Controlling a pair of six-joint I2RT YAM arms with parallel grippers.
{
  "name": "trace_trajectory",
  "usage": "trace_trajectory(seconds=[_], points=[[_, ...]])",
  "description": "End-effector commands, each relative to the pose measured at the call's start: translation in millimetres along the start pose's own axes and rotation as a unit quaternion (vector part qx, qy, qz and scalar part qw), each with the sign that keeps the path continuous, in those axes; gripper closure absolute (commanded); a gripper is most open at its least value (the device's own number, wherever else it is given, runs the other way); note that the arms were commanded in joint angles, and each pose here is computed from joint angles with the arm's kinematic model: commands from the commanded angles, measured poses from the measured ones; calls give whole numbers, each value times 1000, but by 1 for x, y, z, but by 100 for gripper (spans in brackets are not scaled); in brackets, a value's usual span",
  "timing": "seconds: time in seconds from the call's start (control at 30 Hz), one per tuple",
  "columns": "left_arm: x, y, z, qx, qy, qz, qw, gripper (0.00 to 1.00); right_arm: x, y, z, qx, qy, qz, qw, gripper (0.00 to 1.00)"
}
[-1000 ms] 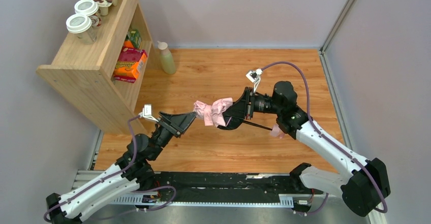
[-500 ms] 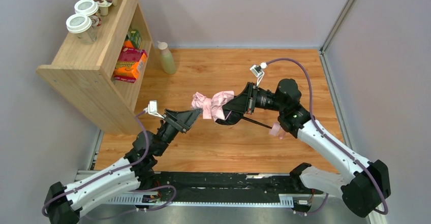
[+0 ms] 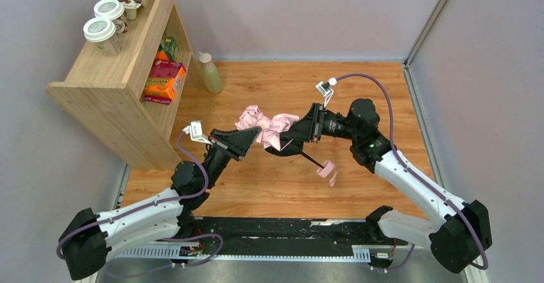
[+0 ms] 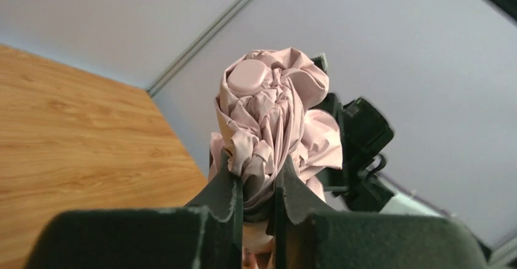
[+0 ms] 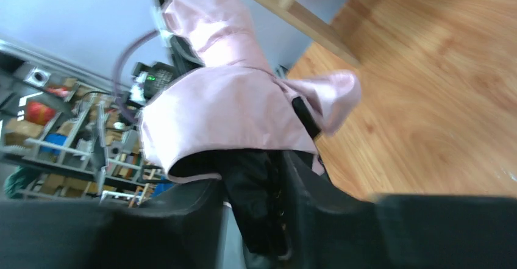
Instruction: Put away the umbrella
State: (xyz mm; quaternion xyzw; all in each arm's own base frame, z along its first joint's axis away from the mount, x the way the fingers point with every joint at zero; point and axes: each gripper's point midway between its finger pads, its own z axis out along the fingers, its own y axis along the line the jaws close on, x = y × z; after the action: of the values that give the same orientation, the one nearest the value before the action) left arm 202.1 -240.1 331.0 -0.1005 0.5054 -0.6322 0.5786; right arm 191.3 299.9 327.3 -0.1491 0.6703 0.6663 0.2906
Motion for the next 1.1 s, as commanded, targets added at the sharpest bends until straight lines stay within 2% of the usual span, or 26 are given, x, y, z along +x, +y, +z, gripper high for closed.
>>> trace_trajectory(seconds=[0.0,0.03,0.07,0.1,0.13,0.17,0.2,0.27,0.3,0.33,0.4,0.43,0.53,0.63,0.7,0.73,0.77,0.8,0.83,0.9,0.93,0.97,1.0,1.03,1.07], points=[[-24,-35,5,37,6,144,989,96,22,-31,-22,137,59,-46,988,43],[-22,-27,5,10,25,171,985,100,22,-42,-31,179,63,-60,980,26],[-30,-27,1,7,24,216,976,100,20,-53,-40,218,63,-82,970,3],[-34,-21,0,-9,33,271,962,100,19,-65,-49,260,65,-92,959,0],[-46,-29,1,-11,22,287,958,100,16,-75,-59,300,69,-109,945,0],[-46,-19,-2,-27,37,333,942,100,11,-88,-75,357,65,-122,924,0],[-54,-28,1,-21,32,355,934,100,4,-99,-90,407,60,-137,901,0],[-52,-30,6,-11,54,405,913,100,-15,-121,-132,526,23,-157,835,0],[-44,-26,9,1,73,437,897,100,-24,-125,-147,561,7,-169,810,0],[-41,-25,11,5,81,447,891,100,-27,-123,-152,569,5,-179,802,0],[-24,-9,16,5,109,466,878,100,-32,-115,-158,570,-10,-193,799,0],[-12,4,17,1,125,471,873,100,-33,-110,-156,557,-18,-198,806,0],[18,41,11,-4,139,463,876,100,-30,-92,-142,496,-39,-214,841,0],[59,107,-6,-52,201,467,859,100,-25,-83,-134,455,-48,-221,861,0],[80,140,-22,-72,225,457,858,100,-18,-78,-128,432,-36,-220,874,0],[80,143,-27,-72,206,446,868,100,-16,-79,-126,428,-31,-219,877,0],[89,157,-33,-82,218,442,866,100,-13,-80,-125,425,-26,-217,878,0],[90,159,-37,-83,210,430,874,100,-11,-81,-124,424,-22,-212,880,0],[95,170,-44,-95,222,426,872,100,-7,-84,-123,423,-16,-207,882,0],[97,160,-41,-83,214,404,886,100,0,-88,-122,423,-2,-200,884,0],[97,156,-41,-87,214,380,896,100,3,-91,-123,426,3,-197,883,0],[86,136,-28,-77,187,359,911,100,5,-95,-126,432,7,-194,881,0],[90,144,-35,-112,213,335,911,100,7,-100,-128,442,9,-191,876,0],[76,119,-17,-112,193,314,923,100,10,-107,-132,455,14,-187,870,0],[72,130,-26,-175,219,295,913,100,13,-113,-135,467,19,-180,865,0]])
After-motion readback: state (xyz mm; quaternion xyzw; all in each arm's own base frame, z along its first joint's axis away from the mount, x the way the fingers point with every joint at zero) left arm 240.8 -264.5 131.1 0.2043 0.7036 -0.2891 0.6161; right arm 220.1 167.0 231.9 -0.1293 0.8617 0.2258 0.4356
